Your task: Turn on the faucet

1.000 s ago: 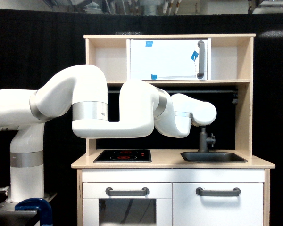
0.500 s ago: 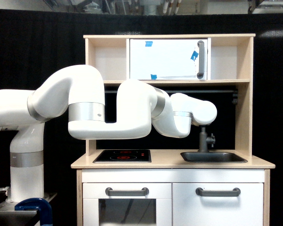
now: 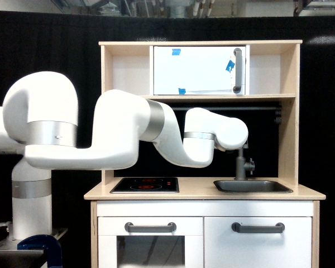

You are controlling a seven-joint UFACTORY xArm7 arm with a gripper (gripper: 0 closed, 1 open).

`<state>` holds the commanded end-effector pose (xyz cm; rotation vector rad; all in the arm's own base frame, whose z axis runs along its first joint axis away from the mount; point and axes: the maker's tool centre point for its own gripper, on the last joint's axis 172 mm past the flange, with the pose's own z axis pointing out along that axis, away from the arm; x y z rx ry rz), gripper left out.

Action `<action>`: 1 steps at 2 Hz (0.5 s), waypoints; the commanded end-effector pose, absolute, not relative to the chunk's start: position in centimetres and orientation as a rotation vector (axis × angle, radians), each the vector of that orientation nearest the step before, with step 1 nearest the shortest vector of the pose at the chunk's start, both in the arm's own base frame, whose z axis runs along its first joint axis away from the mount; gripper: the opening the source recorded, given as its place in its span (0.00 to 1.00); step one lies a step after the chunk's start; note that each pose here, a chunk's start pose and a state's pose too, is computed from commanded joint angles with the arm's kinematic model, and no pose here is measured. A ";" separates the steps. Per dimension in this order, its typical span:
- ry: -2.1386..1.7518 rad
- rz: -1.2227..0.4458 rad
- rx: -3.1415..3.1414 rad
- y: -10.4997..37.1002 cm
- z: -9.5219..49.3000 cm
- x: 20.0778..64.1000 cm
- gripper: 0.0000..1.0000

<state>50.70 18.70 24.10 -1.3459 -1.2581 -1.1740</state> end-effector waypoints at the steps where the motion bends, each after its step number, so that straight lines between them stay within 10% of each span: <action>1: -1.258 -1.174 -1.346 15.5 22.9 48.4 1.00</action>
